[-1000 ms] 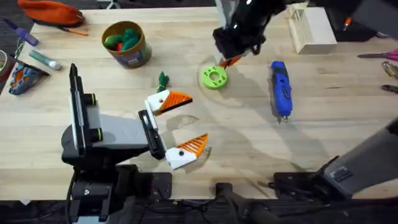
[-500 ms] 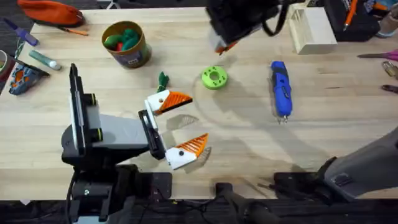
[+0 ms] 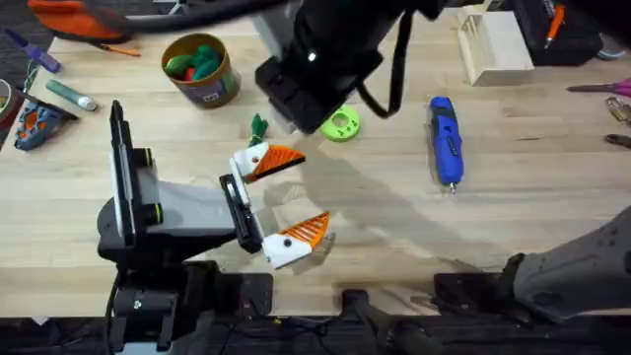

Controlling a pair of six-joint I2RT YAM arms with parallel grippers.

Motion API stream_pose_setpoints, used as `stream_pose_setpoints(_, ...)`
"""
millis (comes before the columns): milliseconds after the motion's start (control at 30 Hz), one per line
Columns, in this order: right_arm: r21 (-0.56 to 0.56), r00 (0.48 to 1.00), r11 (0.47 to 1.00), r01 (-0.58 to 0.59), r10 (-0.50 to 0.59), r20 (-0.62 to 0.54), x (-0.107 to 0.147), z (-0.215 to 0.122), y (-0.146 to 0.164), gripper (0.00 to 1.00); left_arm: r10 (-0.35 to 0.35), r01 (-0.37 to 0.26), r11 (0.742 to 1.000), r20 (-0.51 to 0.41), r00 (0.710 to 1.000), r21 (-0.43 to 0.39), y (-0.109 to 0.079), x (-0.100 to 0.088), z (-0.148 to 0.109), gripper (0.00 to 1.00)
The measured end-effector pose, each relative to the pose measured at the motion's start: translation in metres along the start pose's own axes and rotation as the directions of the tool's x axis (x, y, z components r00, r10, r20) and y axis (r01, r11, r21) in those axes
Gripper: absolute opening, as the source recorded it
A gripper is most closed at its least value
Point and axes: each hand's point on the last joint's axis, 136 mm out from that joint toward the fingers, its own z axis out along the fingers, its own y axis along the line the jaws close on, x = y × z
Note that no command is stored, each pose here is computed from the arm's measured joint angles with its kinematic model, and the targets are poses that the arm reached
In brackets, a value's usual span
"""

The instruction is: Pick up the gripper from the table and insert it into the empty holder that is missing its gripper. Then pick up a screw, insert it into the mounting hole, and use the screwdriver to tighten it. Finally, clean up the table by picking up the vegetable and placing it into the bucket.

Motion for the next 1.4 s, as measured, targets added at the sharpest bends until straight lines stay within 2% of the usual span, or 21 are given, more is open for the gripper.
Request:
stream_pose_setpoints(400, -0.025, 0.997, 0.997, 0.071, -0.071, -0.002, -0.009, -0.007, 0.031, 0.006, 0.0, 0.0, 1.0, 0.0, 1.0, 0.0, 0.0, 0.0, 0.0, 0.985)
stream_pose_setpoints(800, -0.042, 0.985, 0.985, 0.168, -0.169, -0.02, -0.008, 0.008, 0.056, 0.006, 0.0, 0.0, 1.0, 0.0, 1.0, 0.0, 0.0, 0.0, 0.0, 0.985)
stream_pose_setpoints(1067, -0.048, 0.981, 0.979, 0.196, -0.196, 0.008, -0.015, 0.009, 0.061, 0.006, 0.0, 0.0, 1.0, 0.0, 1.0, 0.0, 0.0, 0.0, 0.0, 0.986)
stream_pose_setpoints(1400, -0.044, 0.978, 0.978, 0.205, -0.206, -0.028, -0.016, 0.029, 0.064, 0.006, 0.0, 0.0, 1.0, 0.0, 1.0, 0.0, 0.0, 0.0, 0.0, 0.985)
